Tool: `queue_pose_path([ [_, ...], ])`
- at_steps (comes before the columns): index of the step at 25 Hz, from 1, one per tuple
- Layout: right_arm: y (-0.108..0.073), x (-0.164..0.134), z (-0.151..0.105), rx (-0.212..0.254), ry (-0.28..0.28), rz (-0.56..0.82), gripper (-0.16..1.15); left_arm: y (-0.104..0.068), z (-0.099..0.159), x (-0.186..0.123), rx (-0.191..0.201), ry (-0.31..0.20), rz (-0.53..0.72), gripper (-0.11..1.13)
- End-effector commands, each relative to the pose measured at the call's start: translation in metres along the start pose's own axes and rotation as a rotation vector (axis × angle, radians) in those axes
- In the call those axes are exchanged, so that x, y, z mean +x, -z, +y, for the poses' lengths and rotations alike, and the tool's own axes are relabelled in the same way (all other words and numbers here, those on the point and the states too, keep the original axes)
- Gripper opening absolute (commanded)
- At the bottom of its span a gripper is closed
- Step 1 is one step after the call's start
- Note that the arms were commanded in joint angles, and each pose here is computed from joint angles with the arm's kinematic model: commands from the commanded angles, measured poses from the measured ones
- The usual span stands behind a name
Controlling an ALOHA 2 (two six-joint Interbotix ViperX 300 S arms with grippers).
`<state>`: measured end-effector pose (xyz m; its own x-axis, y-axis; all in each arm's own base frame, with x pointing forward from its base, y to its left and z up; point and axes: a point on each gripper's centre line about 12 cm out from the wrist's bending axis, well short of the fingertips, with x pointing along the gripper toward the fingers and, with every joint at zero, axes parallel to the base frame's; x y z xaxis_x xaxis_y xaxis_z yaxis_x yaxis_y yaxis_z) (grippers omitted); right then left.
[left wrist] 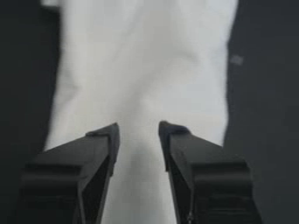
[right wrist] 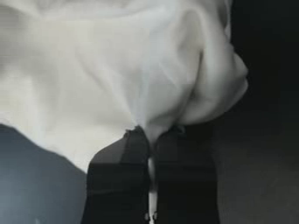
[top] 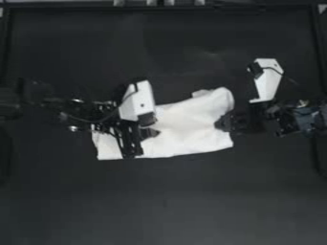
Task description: Fold shirt
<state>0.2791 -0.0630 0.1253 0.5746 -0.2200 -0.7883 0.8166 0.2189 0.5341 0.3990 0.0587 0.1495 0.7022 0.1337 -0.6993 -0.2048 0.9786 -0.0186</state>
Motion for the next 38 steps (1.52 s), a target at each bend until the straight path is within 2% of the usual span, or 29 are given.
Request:
queue_pose_path([
  [1, -0.003, -0.007, 0.015, 0.001, -0.050, -0.011, 0.04, -0.014, -0.004, 0.006, 0.020, 0.019, -0.052, 0.74],
  [7, -0.003, -0.009, 0.021, 0.001, -0.067, -0.010, 0.04, -0.003, -0.005, 0.032, 0.063, 0.019, -0.006, 0.74],
  [13, -0.003, -0.018, 0.036, 0.024, -0.113, -0.011, 0.04, 0.005, -0.003, 0.054, 0.072, 0.013, 0.031, 0.73],
  [19, -0.014, -0.048, 0.051, 0.021, -0.143, -0.075, 0.05, 0.007, -0.003, 0.067, 0.078, 0.013, 0.044, 0.73],
  [23, -0.015, -0.055, 0.057, 0.006, -0.117, -0.071, 0.05, -0.001, -0.004, 0.074, 0.077, 0.021, 0.017, 0.73],
  [31, -0.023, -0.067, 0.067, -0.040, -0.021, -0.021, 0.05, -0.011, -0.006, 0.094, 0.079, 0.023, 0.000, 0.73],
  [38, -0.029, -0.066, 0.059, -0.034, -0.013, -0.014, 0.05, -0.023, -0.012, 0.094, 0.085, 0.032, -0.029, 0.73],
])
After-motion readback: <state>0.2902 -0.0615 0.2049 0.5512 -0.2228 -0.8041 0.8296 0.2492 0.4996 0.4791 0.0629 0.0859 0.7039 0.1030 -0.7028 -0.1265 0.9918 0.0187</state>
